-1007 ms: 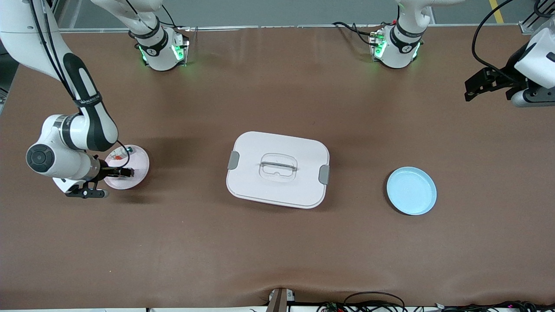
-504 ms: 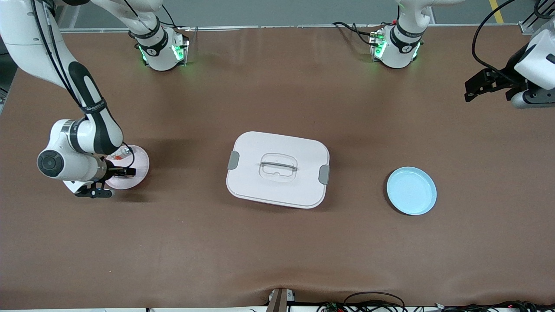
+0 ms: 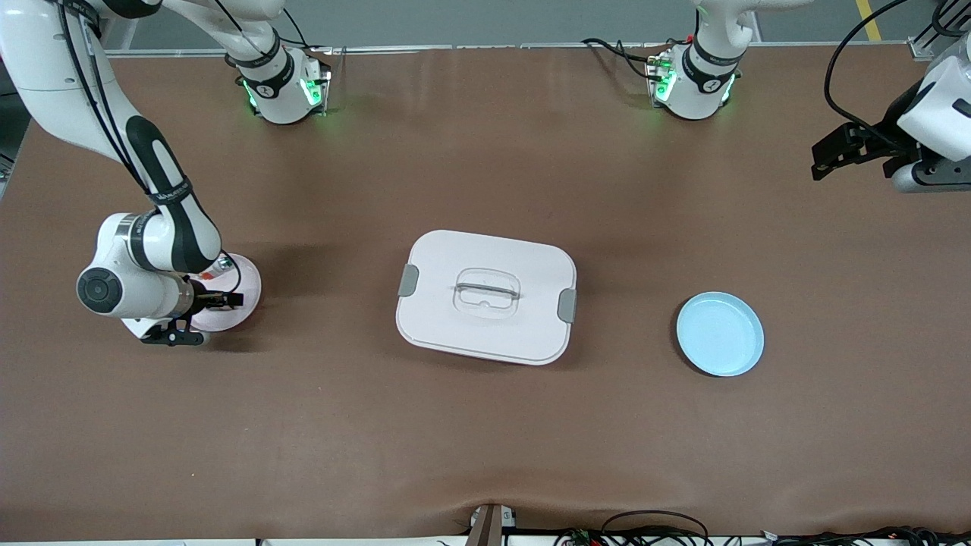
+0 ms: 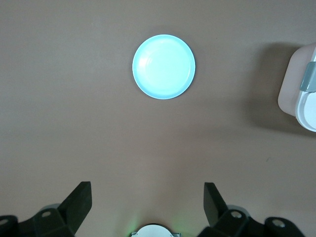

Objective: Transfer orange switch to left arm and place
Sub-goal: 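Lower the right gripper and grasp the orange-black switch, then lift the switch with the right gripper while the left gripper approaches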

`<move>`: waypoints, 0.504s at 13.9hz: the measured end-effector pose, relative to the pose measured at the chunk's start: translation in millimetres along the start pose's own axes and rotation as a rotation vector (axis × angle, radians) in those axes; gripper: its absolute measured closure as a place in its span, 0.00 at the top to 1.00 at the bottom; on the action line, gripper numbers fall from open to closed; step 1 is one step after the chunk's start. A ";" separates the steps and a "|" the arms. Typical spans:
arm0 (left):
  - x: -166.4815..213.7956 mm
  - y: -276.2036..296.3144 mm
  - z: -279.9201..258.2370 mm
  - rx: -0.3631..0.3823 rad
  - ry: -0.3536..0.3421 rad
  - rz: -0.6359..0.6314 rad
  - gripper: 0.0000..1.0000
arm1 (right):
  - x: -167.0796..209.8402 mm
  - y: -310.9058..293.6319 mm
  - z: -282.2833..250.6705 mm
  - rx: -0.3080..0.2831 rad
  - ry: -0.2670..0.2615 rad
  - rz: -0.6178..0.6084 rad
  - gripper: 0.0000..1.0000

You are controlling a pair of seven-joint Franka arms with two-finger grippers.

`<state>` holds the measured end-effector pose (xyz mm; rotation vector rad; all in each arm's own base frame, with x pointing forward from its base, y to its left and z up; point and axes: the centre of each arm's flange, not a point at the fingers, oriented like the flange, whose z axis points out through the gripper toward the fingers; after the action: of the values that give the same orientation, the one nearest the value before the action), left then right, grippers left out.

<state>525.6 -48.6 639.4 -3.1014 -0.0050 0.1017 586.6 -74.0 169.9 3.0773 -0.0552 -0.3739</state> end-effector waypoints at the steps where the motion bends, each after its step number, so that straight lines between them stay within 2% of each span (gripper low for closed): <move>1: 0.0 0.0 0.0 0.000 0.000 0.000 1.00 | 0.0 -0.1 0.0 0.000 0.000 0.000 0.81; 2: 0.0 0.0 0.0 0.000 0.000 0.000 1.00 | 0.0 -0.1 0.0 0.000 0.000 -0.002 0.73; 7: 0.0 0.1 0.0 0.000 0.000 0.000 1.00 | 0.1 -0.6 -0.3 0.000 -0.001 -0.090 0.73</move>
<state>525.6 -48.7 639.4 -3.1014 -0.0047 0.1017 586.9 -73.5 170.1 3.0869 0.0833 -0.3785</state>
